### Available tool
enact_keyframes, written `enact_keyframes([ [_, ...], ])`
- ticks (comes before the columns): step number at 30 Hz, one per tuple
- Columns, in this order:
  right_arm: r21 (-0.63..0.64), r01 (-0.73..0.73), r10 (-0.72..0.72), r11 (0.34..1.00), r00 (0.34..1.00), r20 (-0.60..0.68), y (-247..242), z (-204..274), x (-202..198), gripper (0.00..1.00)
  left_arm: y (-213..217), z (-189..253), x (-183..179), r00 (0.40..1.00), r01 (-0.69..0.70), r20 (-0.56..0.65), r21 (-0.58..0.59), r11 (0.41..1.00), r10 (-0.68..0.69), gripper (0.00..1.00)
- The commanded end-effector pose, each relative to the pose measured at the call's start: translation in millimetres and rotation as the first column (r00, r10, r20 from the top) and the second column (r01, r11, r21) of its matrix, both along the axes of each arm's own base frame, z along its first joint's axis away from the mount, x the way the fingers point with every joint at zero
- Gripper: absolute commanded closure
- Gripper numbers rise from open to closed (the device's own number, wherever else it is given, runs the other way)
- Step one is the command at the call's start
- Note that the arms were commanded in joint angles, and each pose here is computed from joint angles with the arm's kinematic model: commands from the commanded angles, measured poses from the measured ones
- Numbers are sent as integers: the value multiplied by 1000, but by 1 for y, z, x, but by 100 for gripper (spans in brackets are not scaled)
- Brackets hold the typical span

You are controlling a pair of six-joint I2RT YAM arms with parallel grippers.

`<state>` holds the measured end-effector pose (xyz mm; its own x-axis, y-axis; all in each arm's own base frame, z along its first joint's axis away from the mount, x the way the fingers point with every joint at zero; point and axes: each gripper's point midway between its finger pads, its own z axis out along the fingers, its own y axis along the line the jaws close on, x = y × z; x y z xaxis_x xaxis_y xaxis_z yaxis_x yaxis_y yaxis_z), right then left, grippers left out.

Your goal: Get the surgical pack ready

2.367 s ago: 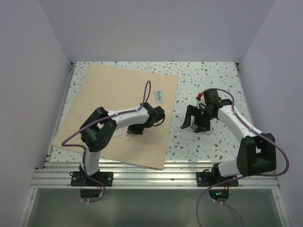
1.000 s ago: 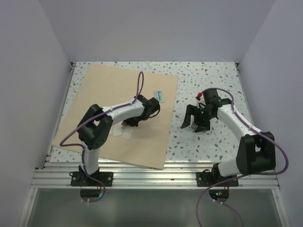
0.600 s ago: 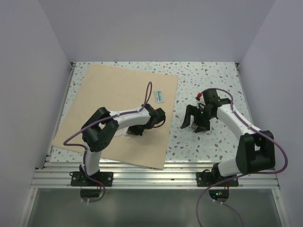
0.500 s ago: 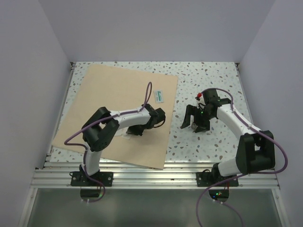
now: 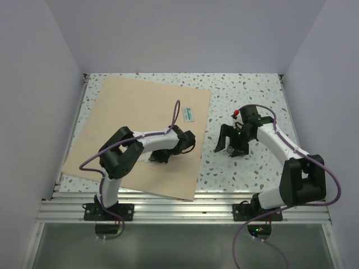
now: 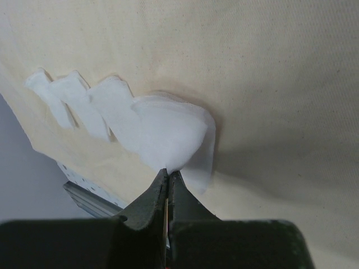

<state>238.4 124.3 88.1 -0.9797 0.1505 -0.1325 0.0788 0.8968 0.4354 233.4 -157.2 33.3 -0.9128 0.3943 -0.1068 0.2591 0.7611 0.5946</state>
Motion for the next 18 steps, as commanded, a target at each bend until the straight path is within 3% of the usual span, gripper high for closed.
enact_keyframes([
  [1, 23, -10, 9, 1000, 999, 41, 3, 9, 9, 10, -6, -4, -3, 1000, 8, 2, -11, 1000, -8, 100],
  [18, 18, -12, 12, 1000, 999, 42, 2, 8, 4, 9, -5, -9, -11, 1000, 11, 1, -6, 1000, -11, 98],
])
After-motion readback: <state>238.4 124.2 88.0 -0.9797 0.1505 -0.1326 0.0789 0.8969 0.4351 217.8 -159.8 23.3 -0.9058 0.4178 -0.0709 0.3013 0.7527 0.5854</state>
